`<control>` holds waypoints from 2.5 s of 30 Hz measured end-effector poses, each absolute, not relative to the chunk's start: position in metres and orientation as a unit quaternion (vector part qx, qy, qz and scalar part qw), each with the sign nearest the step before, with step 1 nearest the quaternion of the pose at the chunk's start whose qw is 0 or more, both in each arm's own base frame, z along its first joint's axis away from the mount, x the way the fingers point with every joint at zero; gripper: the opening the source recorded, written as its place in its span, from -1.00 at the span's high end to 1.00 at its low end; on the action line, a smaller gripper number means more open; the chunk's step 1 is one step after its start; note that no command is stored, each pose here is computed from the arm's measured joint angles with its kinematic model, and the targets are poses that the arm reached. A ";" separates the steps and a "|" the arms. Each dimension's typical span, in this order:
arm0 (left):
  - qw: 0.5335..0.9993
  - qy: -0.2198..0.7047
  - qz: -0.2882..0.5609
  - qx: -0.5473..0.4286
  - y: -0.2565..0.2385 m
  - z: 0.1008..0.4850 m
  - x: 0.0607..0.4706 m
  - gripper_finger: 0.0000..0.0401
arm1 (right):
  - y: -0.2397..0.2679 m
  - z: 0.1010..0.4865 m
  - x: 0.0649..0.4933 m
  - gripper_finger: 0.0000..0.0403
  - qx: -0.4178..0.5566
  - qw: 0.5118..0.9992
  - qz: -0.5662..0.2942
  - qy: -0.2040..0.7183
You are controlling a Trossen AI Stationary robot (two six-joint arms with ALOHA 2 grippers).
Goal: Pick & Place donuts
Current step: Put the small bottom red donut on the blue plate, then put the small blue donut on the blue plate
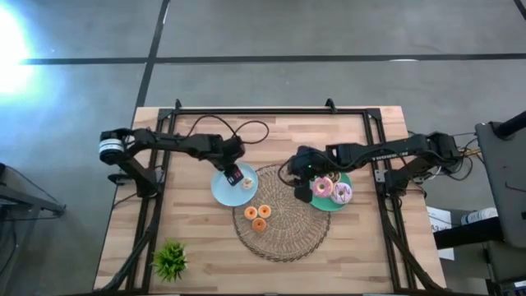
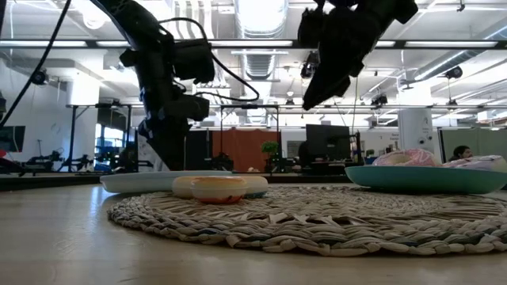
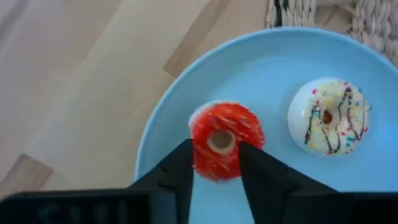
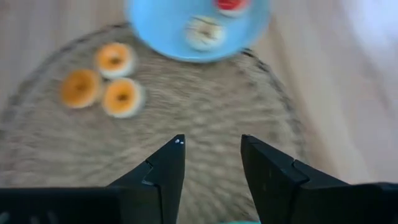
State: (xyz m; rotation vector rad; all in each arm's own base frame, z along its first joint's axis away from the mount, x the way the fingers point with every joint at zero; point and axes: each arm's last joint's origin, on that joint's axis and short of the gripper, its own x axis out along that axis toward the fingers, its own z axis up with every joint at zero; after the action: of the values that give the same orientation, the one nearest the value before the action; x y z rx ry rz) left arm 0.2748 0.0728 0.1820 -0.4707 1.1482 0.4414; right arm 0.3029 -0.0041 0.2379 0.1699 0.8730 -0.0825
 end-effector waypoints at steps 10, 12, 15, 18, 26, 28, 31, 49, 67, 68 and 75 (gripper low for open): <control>0.861 0.434 0.188 -0.186 0.034 0.250 0.250 0.25 | 0.006 0.238 0.313 0.23 0.060 0.922 0.050 0.379; 0.890 0.405 0.152 -0.146 0.011 0.263 0.246 0.27 | 0.013 0.232 0.317 0.23 0.007 0.924 0.080 0.375; 0.907 0.395 0.119 -0.085 -0.026 0.268 0.242 0.31 | 0.025 0.223 0.326 0.22 -0.058 0.921 0.120 0.366; 0.908 0.397 0.113 -0.071 -0.059 0.262 0.238 0.33 | 0.027 0.217 0.335 0.20 -0.059 0.922 0.129 0.360; 0.891 0.406 0.146 -0.139 -0.103 0.239 0.238 0.34 | 0.043 0.195 0.364 0.16 -0.103 0.891 0.205 0.391; 0.887 0.413 0.150 -0.144 -0.108 0.234 0.239 0.34 | 0.050 0.190 0.372 0.16 -0.109 0.886 0.214 0.398; 0.881 0.417 0.162 -0.157 -0.114 0.226 0.242 0.34 | 0.059 0.177 0.381 0.18 -0.114 0.874 0.220 0.418; 0.883 0.394 0.193 -0.166 -0.120 0.222 0.244 0.34 | 0.083 0.157 0.391 0.26 -0.148 0.866 0.183 0.440; 0.884 0.392 0.198 -0.161 -0.119 0.221 0.244 0.34 | 0.076 0.137 0.392 0.26 -0.150 0.870 0.179 0.435; 0.884 0.391 0.199 -0.160 -0.119 0.221 0.244 0.34 | 0.075 0.135 0.393 0.26 -0.149 0.870 0.178 0.435; 0.883 0.391 0.203 -0.162 -0.118 0.221 0.243 0.34 | 0.075 0.130 0.393 0.27 -0.125 0.868 0.166 0.452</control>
State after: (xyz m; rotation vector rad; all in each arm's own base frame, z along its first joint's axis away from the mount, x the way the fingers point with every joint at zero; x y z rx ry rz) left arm 0.2433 -0.1183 0.2212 -0.3375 0.8135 0.4235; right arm 0.3934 0.0746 0.1302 -0.2610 0.9459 0.3472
